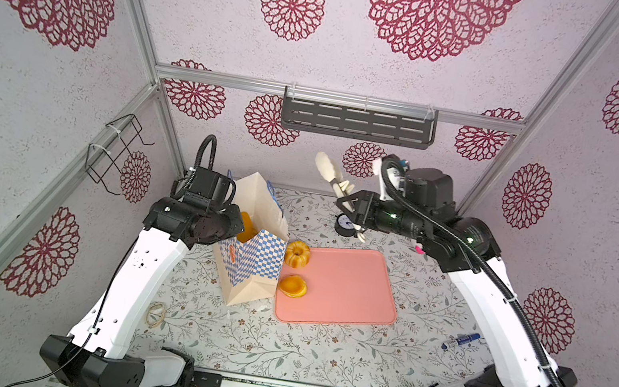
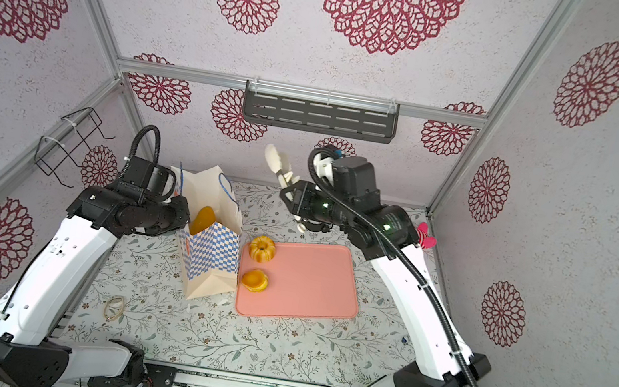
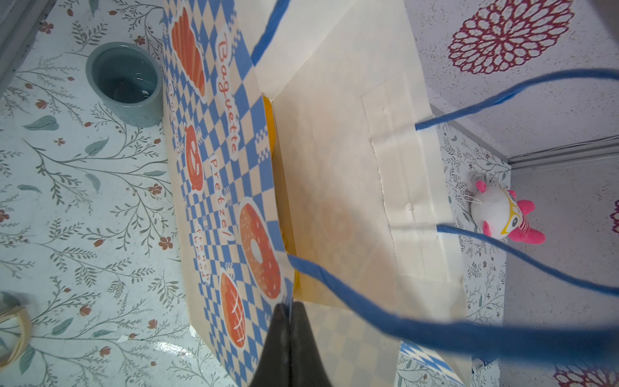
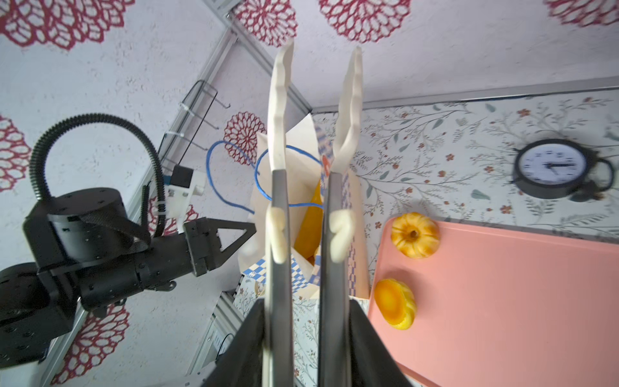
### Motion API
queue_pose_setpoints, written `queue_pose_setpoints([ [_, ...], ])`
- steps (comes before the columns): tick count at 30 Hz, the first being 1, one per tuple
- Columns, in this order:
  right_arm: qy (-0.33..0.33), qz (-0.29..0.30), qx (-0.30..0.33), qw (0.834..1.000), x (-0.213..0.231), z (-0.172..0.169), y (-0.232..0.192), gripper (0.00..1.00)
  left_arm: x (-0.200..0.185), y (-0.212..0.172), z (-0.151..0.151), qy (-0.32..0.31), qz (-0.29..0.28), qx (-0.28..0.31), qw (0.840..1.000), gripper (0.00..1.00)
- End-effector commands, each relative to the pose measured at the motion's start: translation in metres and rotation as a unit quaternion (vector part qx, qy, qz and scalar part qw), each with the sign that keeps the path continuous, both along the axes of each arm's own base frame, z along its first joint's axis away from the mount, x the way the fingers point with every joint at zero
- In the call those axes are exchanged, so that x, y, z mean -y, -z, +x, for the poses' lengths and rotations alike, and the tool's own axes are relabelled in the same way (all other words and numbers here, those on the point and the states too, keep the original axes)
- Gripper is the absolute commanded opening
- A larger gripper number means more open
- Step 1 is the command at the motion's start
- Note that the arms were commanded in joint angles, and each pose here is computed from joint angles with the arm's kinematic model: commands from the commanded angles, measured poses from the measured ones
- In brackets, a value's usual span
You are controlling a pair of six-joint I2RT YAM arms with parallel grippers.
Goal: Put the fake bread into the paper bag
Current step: 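Move the tongs back over the pink tray toward the remaining bread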
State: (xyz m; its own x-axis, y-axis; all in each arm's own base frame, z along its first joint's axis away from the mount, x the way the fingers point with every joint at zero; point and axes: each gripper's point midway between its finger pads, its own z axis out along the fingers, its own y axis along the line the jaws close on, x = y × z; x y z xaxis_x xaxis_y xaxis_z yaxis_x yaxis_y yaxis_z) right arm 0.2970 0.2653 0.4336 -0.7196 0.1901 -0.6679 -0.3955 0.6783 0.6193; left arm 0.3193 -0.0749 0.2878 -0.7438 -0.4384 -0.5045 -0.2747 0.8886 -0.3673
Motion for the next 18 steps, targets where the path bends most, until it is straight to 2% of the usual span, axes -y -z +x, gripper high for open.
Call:
queue_pose_setpoints([
  [1,0.012,0.026,-0.011,1.000,0.015,-0.005,0.008,0.37,0.000,-0.017,0.007,0.001,-0.004,0.029,1.000,0.00],
  [10,0.001,-0.018,-0.154,0.988,0.027,-0.037,0.134,0.34,0.002,-0.017,0.011,0.004,-0.004,0.027,1.000,0.00],
  [18,-0.047,-0.015,-0.249,0.967,0.008,-0.082,0.203,0.33,0.003,-0.015,0.013,0.005,-0.005,0.025,1.000,0.00],
])
